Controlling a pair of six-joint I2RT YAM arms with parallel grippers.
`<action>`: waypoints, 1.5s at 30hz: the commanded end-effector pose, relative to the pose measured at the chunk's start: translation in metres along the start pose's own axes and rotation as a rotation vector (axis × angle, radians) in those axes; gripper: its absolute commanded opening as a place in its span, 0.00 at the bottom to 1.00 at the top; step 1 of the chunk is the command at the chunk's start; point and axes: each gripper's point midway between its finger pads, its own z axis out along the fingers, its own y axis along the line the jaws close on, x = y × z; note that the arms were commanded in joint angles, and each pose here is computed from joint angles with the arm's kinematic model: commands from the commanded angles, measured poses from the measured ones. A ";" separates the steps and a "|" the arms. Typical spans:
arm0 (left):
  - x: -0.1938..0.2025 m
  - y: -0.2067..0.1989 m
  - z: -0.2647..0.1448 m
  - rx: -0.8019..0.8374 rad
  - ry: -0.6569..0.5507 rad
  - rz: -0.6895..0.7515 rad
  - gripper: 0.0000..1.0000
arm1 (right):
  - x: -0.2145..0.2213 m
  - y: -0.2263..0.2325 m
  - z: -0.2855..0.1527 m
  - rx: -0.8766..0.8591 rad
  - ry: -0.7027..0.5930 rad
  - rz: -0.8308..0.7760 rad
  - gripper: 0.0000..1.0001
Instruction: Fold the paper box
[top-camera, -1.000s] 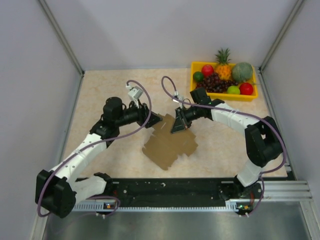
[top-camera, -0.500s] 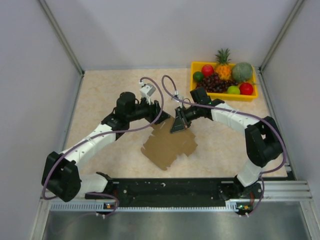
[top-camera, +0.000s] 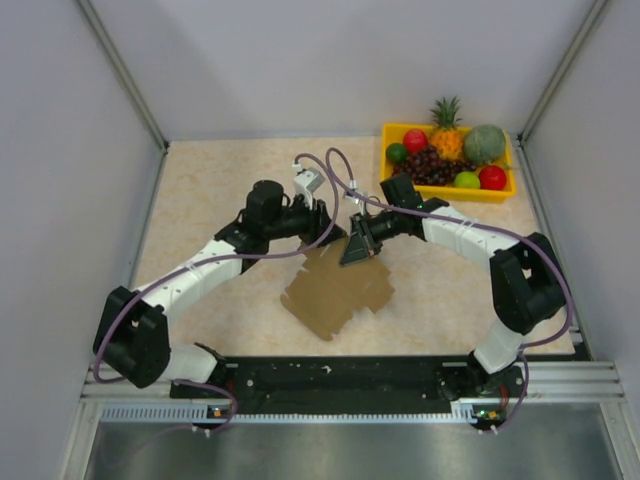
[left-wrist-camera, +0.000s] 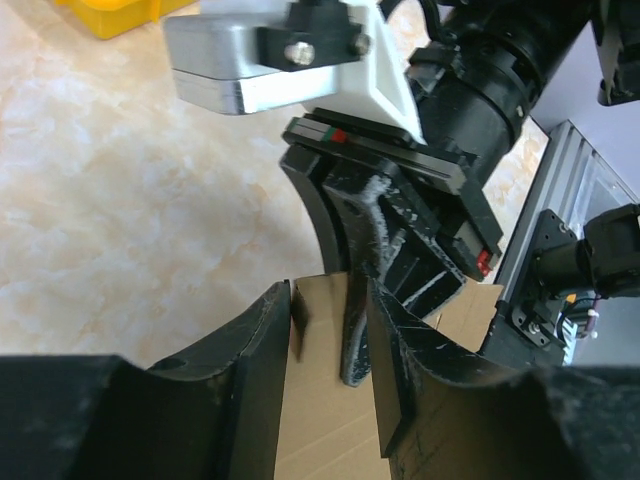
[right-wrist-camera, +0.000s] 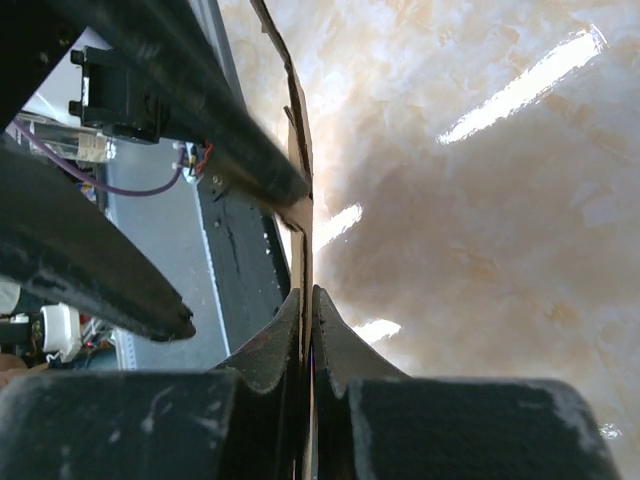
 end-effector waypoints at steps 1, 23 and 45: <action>-0.012 -0.028 -0.003 0.068 -0.043 0.038 0.40 | -0.019 0.012 -0.007 -0.007 -0.064 -0.061 0.00; 0.011 -0.009 -0.059 -0.153 -0.121 -0.065 0.62 | -0.018 0.010 -0.009 0.063 -0.085 -0.060 0.00; 0.062 -0.003 -0.058 0.014 0.035 -0.250 0.59 | -0.018 0.026 -0.013 -0.047 -0.077 -0.066 0.00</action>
